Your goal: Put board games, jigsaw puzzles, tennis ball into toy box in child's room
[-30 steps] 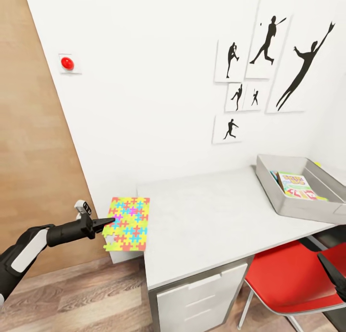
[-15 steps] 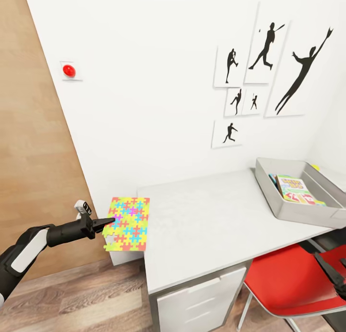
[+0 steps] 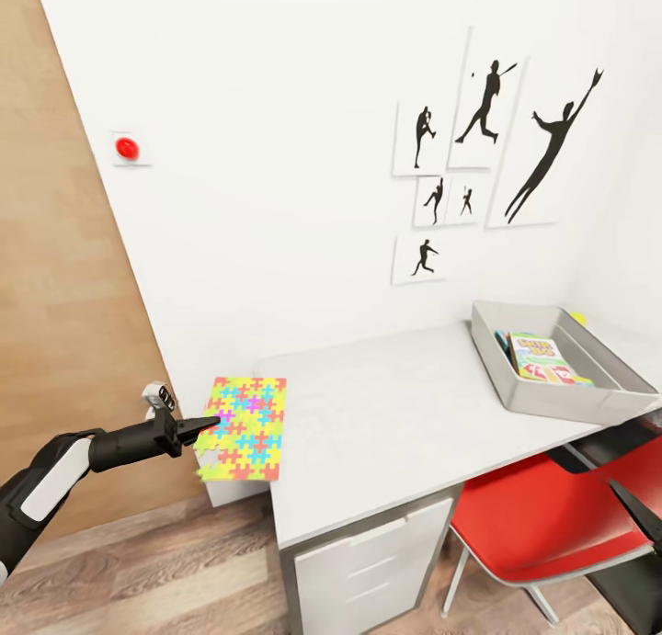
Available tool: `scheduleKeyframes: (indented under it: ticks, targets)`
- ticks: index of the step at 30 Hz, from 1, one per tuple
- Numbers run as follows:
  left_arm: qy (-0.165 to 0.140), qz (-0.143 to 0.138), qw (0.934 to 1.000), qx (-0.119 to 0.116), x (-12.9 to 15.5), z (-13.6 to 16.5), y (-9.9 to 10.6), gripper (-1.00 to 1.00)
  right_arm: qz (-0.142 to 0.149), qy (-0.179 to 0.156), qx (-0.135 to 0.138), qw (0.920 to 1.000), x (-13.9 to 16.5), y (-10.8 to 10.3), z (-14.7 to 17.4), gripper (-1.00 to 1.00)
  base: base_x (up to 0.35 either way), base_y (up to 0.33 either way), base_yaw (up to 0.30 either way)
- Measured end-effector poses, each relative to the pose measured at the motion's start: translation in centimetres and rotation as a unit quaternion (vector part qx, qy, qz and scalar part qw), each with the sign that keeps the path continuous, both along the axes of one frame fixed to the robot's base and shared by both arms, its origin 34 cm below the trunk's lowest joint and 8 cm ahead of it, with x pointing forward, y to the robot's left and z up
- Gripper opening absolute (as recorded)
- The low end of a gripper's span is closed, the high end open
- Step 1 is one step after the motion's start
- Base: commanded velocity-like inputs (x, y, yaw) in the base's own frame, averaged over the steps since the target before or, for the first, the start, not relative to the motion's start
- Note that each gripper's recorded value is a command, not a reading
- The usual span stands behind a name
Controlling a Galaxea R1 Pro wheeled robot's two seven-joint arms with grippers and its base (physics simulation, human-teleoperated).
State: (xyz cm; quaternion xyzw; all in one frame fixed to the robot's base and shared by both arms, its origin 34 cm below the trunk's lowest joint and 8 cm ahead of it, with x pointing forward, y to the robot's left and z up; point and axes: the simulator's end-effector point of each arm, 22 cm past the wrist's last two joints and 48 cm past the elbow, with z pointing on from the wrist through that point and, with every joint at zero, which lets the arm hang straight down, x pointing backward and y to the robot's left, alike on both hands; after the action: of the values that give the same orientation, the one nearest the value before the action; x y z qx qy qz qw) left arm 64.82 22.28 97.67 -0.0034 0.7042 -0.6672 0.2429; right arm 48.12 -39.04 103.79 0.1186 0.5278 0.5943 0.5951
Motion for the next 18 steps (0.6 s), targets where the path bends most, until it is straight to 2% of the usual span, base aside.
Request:
scheduleKeyframes:
  ticks: [5, 11, 16, 18]
  targets:
    - [-0.001, 0.001, 1.0000, -0.002, 0.0, 0.9, 0.1, -1.00, -0.001, 0.002, 0.004, 1.0000, -0.1, -0.4, 0.7, 1.00, 0.000, 0.000, -0.277]
    - [-0.009, -0.004, 0.9999, -0.002, -0.1, 2.4, -0.2, -1.00, -0.028, -0.003, 0.004, 0.9996, -0.8, -2.2, 2.1, 1.00, 0.000, 0.000, -0.281]
    - [-0.042, -0.029, 0.9987, 0.001, -1.1, 5.1, -1.8, -1.00, -0.063, 0.007, 0.015, 0.9979, -1.5, -5.4, 2.0, 1.00, 0.000, 0.000, -0.281]
    - [-0.048, -0.034, 0.9983, 0.001, -1.3, 5.8, -2.1, -1.00, -0.083, 0.013, 0.024, 0.9962, -2.2, -7.8, 1.7, 1.00, 0.000, 0.000, -0.281]
